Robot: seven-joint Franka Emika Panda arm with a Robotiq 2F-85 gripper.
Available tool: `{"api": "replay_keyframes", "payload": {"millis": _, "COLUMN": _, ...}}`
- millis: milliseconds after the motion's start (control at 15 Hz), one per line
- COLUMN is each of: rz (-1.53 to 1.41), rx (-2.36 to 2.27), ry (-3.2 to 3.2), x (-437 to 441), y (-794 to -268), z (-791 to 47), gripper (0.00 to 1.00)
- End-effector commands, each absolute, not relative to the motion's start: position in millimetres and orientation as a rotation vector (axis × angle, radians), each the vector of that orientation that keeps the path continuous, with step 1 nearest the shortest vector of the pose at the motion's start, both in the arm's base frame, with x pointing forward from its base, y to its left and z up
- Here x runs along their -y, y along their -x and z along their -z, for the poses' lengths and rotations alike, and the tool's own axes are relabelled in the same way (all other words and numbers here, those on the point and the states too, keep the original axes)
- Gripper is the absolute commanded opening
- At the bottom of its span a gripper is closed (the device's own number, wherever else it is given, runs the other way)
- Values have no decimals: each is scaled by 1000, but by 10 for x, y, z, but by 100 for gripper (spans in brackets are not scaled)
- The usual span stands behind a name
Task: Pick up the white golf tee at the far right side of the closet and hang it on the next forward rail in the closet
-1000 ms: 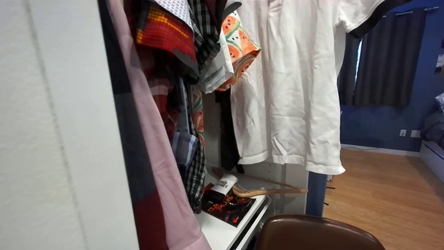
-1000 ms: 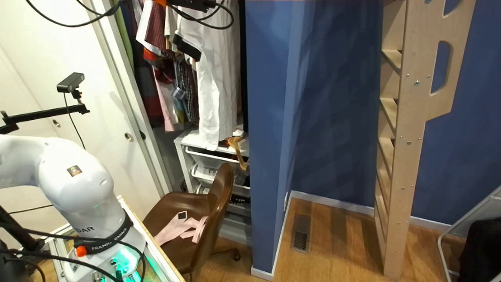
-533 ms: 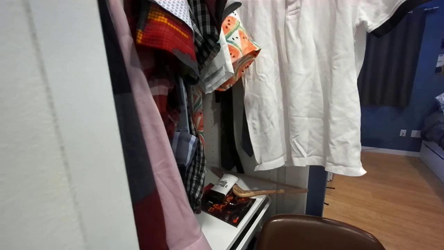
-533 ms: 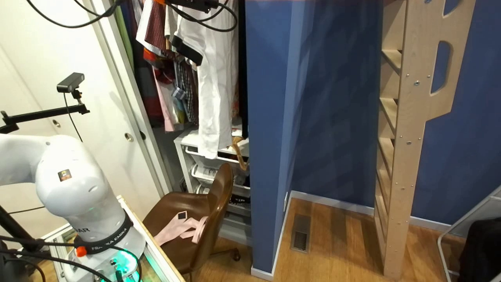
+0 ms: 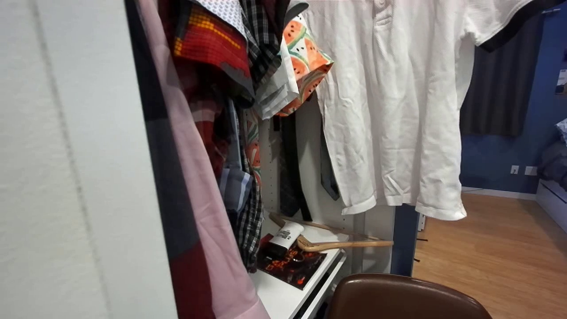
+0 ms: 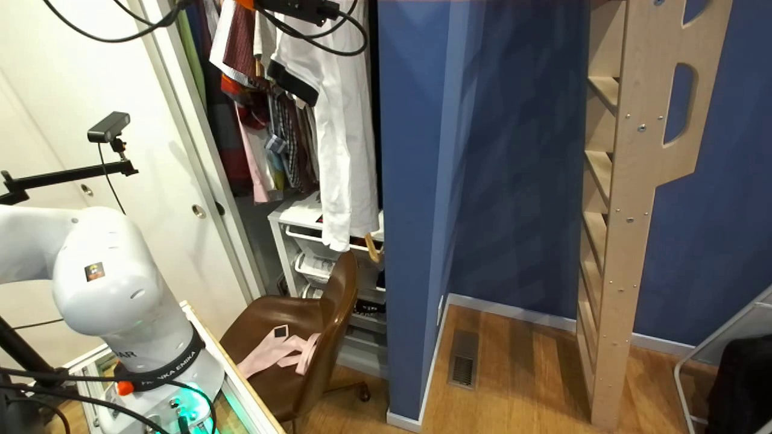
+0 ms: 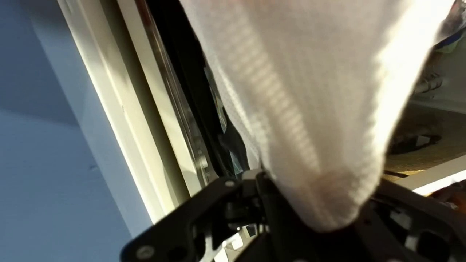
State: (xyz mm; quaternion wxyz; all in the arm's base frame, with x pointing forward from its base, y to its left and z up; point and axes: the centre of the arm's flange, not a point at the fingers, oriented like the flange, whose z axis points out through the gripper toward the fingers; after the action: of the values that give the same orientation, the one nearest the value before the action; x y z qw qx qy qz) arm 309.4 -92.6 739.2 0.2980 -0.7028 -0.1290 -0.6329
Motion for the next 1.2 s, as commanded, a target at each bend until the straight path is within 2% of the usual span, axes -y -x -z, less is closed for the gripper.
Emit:
{"api": "replay_keyframes", "payload": {"millis": 0, "rz": 1649, "rx": 334, "ry": 1861, "x": 876, "y": -3078, "z": -7382, "gripper": 5}}
{"api": "replay_keyframes", "payload": {"millis": 1133, "rz": 1697, "rx": 285, "ry": 1871, "x": 735, "y": -3500, "z": -7397, "gripper": 5}}
